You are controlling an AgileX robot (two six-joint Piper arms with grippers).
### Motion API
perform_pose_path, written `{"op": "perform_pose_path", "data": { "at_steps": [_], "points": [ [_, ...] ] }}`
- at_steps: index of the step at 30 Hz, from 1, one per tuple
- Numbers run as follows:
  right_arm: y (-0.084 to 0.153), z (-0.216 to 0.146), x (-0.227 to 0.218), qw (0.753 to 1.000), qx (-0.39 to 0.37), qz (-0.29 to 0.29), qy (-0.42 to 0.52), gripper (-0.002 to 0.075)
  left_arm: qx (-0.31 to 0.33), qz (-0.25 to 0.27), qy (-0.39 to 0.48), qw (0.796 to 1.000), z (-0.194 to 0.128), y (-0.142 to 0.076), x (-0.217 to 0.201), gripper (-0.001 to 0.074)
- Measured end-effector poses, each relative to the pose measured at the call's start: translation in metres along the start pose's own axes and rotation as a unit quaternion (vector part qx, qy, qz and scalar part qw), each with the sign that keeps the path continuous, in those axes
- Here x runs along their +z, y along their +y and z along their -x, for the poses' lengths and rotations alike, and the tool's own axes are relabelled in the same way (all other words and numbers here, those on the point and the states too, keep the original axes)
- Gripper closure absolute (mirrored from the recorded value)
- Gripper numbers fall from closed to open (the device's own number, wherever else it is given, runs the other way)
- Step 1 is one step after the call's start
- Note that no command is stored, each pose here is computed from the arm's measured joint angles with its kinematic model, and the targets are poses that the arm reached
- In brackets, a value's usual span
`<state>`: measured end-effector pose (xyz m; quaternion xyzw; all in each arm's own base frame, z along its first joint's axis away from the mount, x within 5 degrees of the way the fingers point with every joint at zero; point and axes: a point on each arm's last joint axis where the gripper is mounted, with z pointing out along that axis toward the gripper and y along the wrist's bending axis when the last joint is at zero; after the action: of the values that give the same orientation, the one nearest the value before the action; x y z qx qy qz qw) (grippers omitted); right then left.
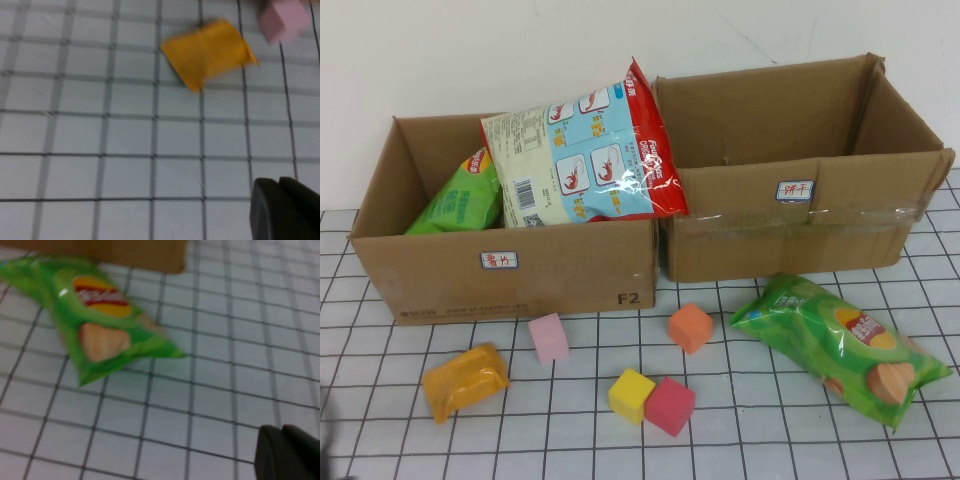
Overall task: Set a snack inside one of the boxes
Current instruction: Pick up the biscuit
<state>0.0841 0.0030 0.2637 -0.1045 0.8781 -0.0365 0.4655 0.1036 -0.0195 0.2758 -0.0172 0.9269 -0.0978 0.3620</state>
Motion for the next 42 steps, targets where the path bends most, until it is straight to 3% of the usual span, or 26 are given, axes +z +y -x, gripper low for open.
{"op": "perform_pose_path", "data": {
  "at_steps": [6, 13, 16, 22, 24, 26, 37, 42],
  "points": [
    [0.017, 0.005, 0.028, 0.989, -0.055, 0.124, 0.050, 0.0727, 0.072, -0.074, 0.124, 0.987, 0.018, -0.014, 0.046, 0.0736],
    [0.026, 0.010, 0.035, 0.981, -0.072, 0.179, 0.032, 0.0727, 0.127, -0.080, 0.140, 0.979, 0.067, -0.017, 0.095, 0.0710],
    [0.027, 0.011, 0.035, 0.980, -0.072, 0.183, 0.026, 0.0727, 0.167, -0.085, 0.147, 0.971, 0.082, -0.019, 0.117, 0.0597],
    [0.027, 0.012, 0.035, 0.980, -0.070, 0.186, 0.024, 0.0727, 0.223, -0.077, 0.166, 0.957, 0.094, -0.024, 0.157, 0.0188],
    [0.027, 0.012, 0.035, 0.980, -0.069, 0.187, 0.023, 0.0727, 0.235, -0.068, 0.168, 0.955, 0.096, -0.023, 0.170, 0.0107],
    [0.027, 0.012, 0.035, 0.980, -0.069, 0.187, 0.023, 0.0727, 0.243, -0.061, 0.174, 0.952, 0.097, -0.021, 0.182, 0.0076],
    [0.027, 0.012, 0.035, 0.979, -0.072, 0.188, 0.022, 0.0727, 0.248, -0.049, 0.209, 0.945, 0.082, -0.011, 0.235, 0.0052],
    [0.027, 0.012, 0.035, 0.980, -0.071, 0.186, 0.021, 0.0727, 0.226, -0.057, 0.228, 0.945, 0.075, -0.011, 0.248, 0.0120]
  ]
}}
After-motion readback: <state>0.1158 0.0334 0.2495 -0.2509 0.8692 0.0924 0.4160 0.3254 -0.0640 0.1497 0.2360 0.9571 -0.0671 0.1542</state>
